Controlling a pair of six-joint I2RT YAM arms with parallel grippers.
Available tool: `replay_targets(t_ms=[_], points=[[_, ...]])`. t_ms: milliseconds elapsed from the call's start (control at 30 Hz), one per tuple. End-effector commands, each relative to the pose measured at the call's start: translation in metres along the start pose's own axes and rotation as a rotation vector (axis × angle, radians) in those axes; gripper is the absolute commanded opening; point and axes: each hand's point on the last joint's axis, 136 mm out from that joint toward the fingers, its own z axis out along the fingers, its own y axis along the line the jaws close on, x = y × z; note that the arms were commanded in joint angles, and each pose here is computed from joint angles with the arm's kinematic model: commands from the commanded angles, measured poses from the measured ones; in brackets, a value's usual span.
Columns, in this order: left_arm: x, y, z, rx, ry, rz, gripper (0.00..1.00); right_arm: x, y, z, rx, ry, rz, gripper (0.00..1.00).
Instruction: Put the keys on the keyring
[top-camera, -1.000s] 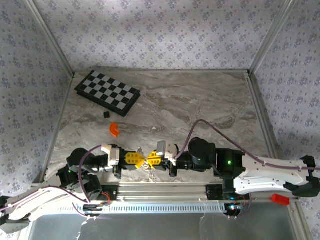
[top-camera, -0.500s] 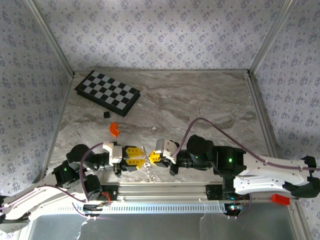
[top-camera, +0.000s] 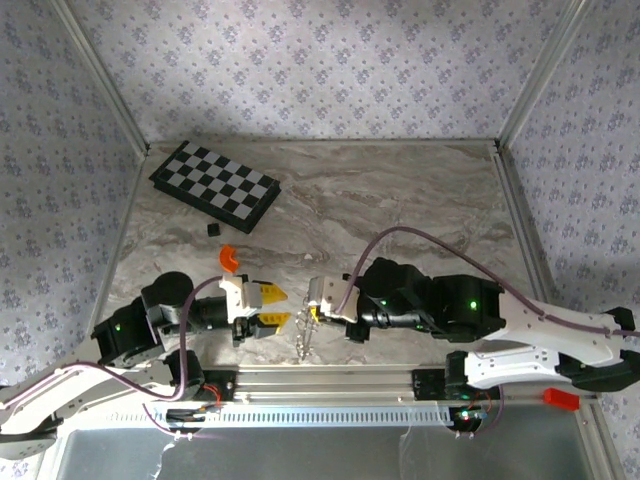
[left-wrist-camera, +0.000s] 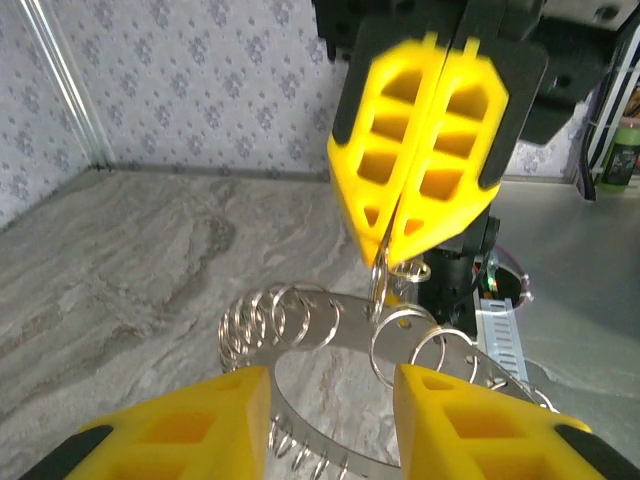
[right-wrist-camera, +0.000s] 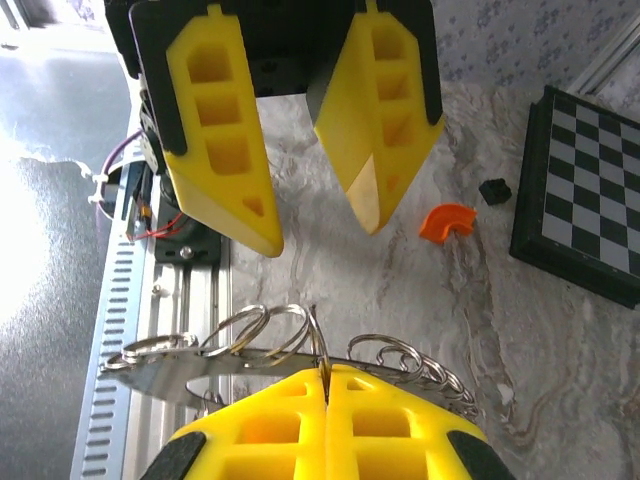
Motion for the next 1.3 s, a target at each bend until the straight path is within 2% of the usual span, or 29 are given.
replay_targets(t_ms=[0,333,1067,1267], points=[[-0.020,-0.001,-0.009,-0.006,-0.042,0.032,0.37,0.006,-0.007,-0.008,0.019,0.077,-0.032,0.00],[-0.024,-0.003,0.006,0.032,-0.074,0.025,0.33,0.005,-0.010,0.003,0.010,0.164,-0.034,0.00],[-0.002,0.001,0.025,0.033,-0.028,0.005,0.26,-0.006,-0.009,0.015,-0.017,0.124,0.000,0.00],[-0.001,0.002,0.028,0.029,-0.031,0.012,0.20,-0.006,-0.008,0.017,-0.023,0.126,-0.004,0.00]])
